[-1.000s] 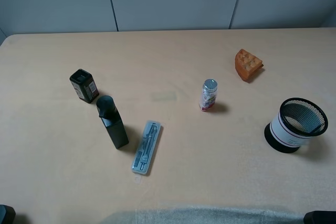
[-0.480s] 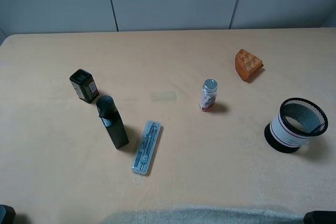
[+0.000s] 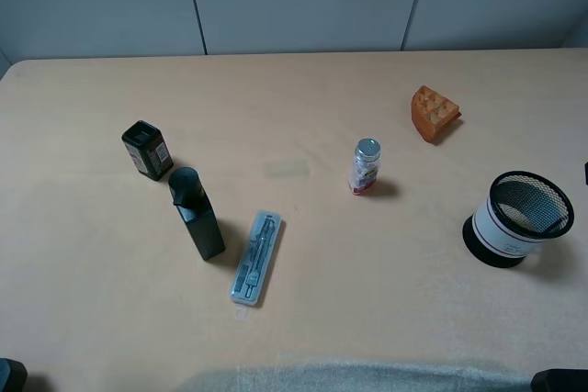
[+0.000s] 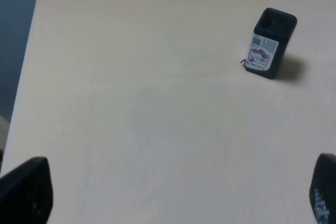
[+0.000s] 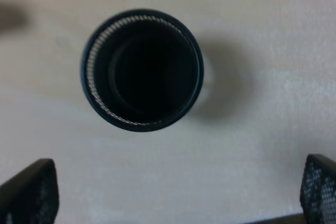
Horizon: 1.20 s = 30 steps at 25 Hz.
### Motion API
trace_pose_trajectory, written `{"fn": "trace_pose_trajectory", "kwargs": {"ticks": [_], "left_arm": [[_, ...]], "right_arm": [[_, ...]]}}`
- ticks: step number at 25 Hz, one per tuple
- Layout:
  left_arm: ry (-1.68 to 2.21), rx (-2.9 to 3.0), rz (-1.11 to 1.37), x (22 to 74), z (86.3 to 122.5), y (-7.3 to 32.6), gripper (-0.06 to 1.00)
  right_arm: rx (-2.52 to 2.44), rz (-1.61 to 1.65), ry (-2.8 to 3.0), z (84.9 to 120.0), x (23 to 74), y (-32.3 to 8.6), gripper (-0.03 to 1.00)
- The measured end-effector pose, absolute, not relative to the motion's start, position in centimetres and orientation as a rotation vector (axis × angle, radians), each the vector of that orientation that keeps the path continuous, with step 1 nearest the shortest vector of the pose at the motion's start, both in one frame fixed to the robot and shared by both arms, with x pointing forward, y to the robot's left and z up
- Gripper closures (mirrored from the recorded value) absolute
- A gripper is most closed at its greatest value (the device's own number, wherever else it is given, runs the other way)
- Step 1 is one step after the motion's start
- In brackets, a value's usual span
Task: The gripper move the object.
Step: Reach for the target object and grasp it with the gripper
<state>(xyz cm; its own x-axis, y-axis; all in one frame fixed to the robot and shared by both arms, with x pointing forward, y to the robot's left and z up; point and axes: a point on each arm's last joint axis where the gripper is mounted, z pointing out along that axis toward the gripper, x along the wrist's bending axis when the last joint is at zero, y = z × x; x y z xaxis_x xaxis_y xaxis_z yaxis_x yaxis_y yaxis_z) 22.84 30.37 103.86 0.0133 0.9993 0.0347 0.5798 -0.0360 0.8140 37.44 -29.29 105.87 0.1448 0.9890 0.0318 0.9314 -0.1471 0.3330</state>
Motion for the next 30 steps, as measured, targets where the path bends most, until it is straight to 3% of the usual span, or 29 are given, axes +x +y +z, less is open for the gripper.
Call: {"fn": "trace_pose_trajectory", "kwargs": {"ticks": [30], "left_arm": [[1.63, 1.681, 0.877, 22.8, 103.9, 30.4, -0.03]], "right_arm": [[2.359, 0.126, 1.929, 98.3, 45.1, -31.3, 0.28]]}}
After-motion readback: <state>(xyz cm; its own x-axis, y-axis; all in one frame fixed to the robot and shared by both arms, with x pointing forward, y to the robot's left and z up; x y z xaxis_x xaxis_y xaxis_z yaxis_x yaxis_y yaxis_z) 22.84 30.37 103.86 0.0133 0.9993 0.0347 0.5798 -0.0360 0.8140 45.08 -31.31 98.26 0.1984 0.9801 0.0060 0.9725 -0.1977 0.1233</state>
